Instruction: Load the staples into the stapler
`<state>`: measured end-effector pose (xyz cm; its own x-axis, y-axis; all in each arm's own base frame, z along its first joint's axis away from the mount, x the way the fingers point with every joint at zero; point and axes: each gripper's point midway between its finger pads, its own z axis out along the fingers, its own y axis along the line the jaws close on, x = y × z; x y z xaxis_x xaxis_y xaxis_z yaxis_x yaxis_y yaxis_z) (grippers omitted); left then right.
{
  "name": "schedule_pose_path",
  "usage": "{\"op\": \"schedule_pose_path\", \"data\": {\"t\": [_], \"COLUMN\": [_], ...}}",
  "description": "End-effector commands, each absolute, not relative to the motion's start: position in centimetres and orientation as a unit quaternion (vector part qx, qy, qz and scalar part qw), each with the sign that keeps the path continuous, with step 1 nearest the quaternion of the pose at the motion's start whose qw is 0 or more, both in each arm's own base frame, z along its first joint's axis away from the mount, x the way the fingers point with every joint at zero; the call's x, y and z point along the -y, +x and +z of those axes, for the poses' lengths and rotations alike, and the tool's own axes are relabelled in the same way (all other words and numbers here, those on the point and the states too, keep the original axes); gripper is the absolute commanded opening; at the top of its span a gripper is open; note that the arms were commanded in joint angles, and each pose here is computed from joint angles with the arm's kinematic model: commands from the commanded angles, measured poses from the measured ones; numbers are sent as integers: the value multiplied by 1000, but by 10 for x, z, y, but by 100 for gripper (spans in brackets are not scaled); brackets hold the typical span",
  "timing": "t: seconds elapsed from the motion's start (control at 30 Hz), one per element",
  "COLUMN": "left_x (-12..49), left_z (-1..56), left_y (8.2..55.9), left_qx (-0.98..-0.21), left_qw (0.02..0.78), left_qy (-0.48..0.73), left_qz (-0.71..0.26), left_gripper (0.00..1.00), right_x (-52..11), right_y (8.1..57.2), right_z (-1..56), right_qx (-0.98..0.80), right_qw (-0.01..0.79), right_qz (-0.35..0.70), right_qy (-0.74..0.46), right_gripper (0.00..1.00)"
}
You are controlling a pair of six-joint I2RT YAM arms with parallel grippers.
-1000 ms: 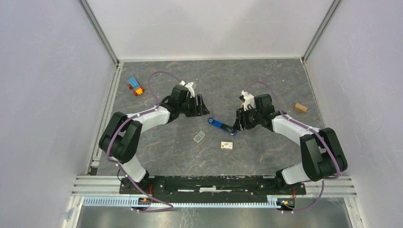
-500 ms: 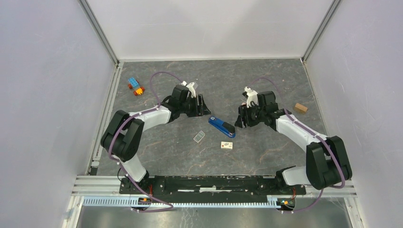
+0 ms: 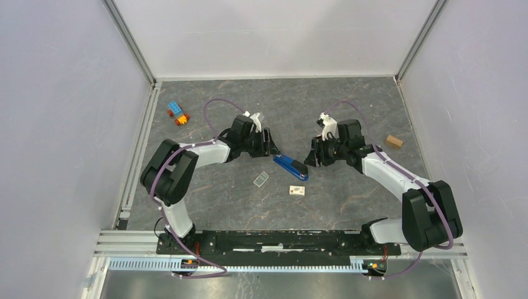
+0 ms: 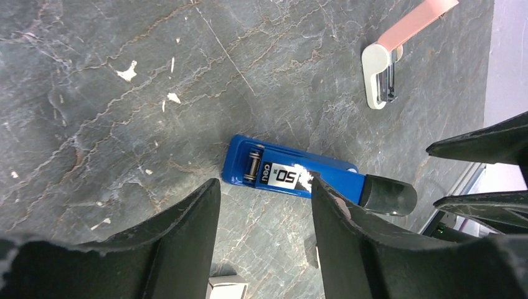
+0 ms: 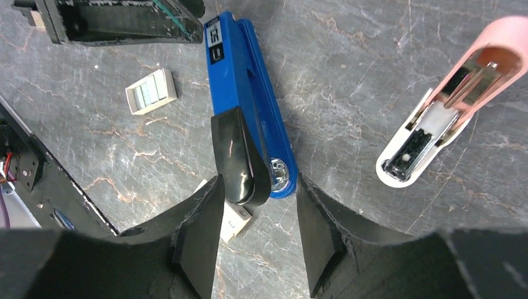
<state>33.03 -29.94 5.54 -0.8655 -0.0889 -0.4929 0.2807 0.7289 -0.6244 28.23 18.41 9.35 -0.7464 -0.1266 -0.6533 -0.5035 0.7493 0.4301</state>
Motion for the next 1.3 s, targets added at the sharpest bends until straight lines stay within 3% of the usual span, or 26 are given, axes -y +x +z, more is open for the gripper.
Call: {"op": "schedule_pose_path", "data": {"t": [0.0,0.7,0.97,1.27], "left_x": [317,313,315,248], "left_z": [66,40,72,172], "left_y": [336,332,344,366], "left_qx": [-880,-894,-891,-888], "left_qw": [258,237,257,343], "left_qy": [53,52,70,18], "left_qz": [-396,-376,-368,-306], "left_gripper": [61,53,53,63], "right_x": [-188,-161,-171,-180], "right_y": [273,214,242,276], "right_z": [79,-22,11,87], "right_qx": [-884,-940,-930,-898], "right_qw": [291,206,237,323], "right_qz": [315,238,239,226], "right_qy": [-187,-130,-145,-194], "right_gripper": [52,39,39,54]}}
